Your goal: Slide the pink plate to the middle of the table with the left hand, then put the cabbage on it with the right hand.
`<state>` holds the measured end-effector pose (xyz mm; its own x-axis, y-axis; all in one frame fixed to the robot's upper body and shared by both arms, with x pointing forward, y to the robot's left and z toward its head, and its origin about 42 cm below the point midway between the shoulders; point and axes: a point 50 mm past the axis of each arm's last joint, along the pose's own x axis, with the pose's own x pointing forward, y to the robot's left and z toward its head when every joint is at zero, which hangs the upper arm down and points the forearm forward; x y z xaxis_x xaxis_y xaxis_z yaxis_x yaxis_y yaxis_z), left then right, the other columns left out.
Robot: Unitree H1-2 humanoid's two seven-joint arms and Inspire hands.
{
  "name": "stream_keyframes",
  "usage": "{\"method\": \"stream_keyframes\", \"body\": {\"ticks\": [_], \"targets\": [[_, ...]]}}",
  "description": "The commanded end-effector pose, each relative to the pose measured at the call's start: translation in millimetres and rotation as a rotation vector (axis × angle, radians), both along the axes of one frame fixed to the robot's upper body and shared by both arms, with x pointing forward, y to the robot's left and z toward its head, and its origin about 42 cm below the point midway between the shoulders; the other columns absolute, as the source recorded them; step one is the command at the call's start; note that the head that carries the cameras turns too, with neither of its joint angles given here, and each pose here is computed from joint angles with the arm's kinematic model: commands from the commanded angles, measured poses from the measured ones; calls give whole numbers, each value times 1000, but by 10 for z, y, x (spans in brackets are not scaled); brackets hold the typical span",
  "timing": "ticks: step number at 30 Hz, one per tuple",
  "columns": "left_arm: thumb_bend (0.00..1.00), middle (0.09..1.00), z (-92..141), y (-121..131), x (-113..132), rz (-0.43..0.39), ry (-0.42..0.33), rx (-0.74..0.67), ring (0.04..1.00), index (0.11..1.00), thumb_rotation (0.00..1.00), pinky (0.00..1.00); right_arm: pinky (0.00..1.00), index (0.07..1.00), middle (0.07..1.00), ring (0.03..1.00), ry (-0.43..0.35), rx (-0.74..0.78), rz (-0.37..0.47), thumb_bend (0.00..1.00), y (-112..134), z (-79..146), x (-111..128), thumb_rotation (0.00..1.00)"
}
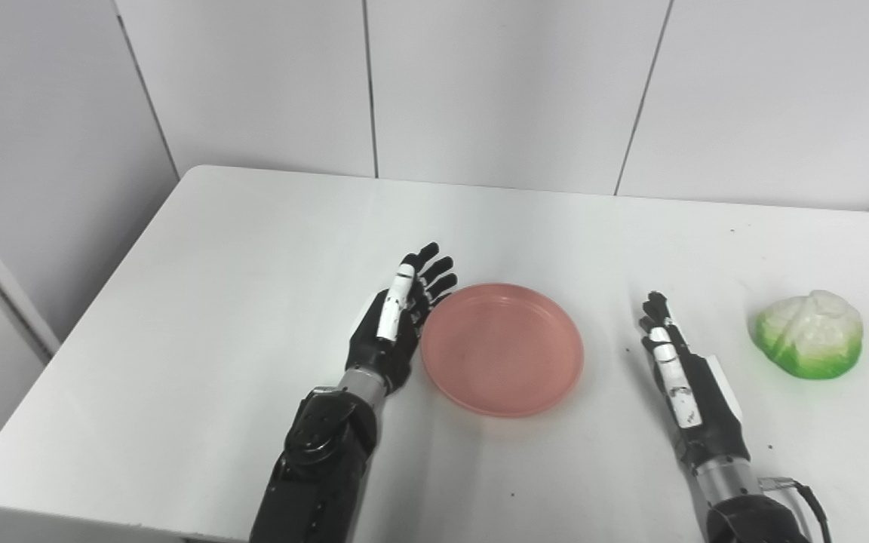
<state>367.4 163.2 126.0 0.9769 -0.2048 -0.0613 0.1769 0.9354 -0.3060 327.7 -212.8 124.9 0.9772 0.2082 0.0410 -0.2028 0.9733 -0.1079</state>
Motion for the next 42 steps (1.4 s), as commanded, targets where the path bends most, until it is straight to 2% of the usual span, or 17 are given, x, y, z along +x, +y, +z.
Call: {"method": "stream_keyframes", "body": {"ticks": [1, 5, 11, 16, 18, 21, 24, 26, 28, 31, 34, 36, 39, 42], "targets": [[424, 921, -191, 73, -85, 8, 75, 12, 913, 922, 1000, 908, 1000, 1000, 1000, 1000, 29, -8, 13, 426, 77, -28, -16, 1000], [420, 915, -238, 130, -90, 12, 78, 17, 911, 914, 1000, 914, 1000, 1000, 1000, 1000, -4, -4, -10, 424, 74, 23, -5, 1000], [420, 909, -308, 202, -117, 9, 81, 25, 902, 911, 1000, 903, 1000, 1000, 1000, 999, -114, -21, -31, 486, 58, 322, 3, 1000], [432, 919, -369, 314, -81, 4, 84, 11, 910, 923, 1000, 926, 901, 959, 953, 935, -263, -117, -58, 632, 8, 769, 83, 1000], [433, 922, -394, 375, -62, 0, 81, 8, 912, 921, 1000, 932, 885, 951, 945, 930, -333, -170, -75, 662, -16, 985, 117, 1000], [442, 920, -434, 477, -28, -5, 79, -5, 915, 918, 1000, 938, 847, 920, 916, 894, -442, -261, -127, 729, -98, 1316, 160, 1000], [451, 926, -467, 585, 11, -9, 83, -28, 921, 922, 1000, 946, 813, 898, 891, 865, -500, -338, -200, 833, -220, 1609, 172, 1000], [464, 928, -507, 653, 46, -14, 83, -38, 919, 924, 1000, 946, 765, 893, 872, 845, -533, -374, -249, 932, -315, 1751, 171, 953], [468, 926, -539, 712, 73, -14, 83, -42, 917, 922, 1000, 943, 763, 892, 869, 841, -556, -400, -288, 951, -404, 1856, 157, 935], [469, 922, -555, 790, 96, -13, 89, -46, 910, 914, 1000, 934, 791, 906, 876, 844, -583, -444, -336, 996, -575, 2016, 118, 745], [450, 915, -542, 832, 108, -5, 103, -48, 900, 907, 1000, 918, 783, 927, 893, 872, -591, -524, -391, 1000, -763, 2129, 64, 661], [440, 912, -542, 851, 111, -4, 103, -49, 897, 906, 1000, 916, 844, 964, 930, 913, -578, -583, -429, 1000, -903, 2165, 15, 621], [439, 908, -555, 874, 112, -2, 103, -48, 894, 902, 1000, 916, 877, 984, 950, 932, -539, -660, -472, 1000, -1043, 2184, -48, 609], [438, 905, -563, 890, 113, -3, 104, -49, 895, 896, 1000, 920, 841, 999, 973, 947, -499, -739, -511, 1000, -1172, 2177, -97, 641]]}}
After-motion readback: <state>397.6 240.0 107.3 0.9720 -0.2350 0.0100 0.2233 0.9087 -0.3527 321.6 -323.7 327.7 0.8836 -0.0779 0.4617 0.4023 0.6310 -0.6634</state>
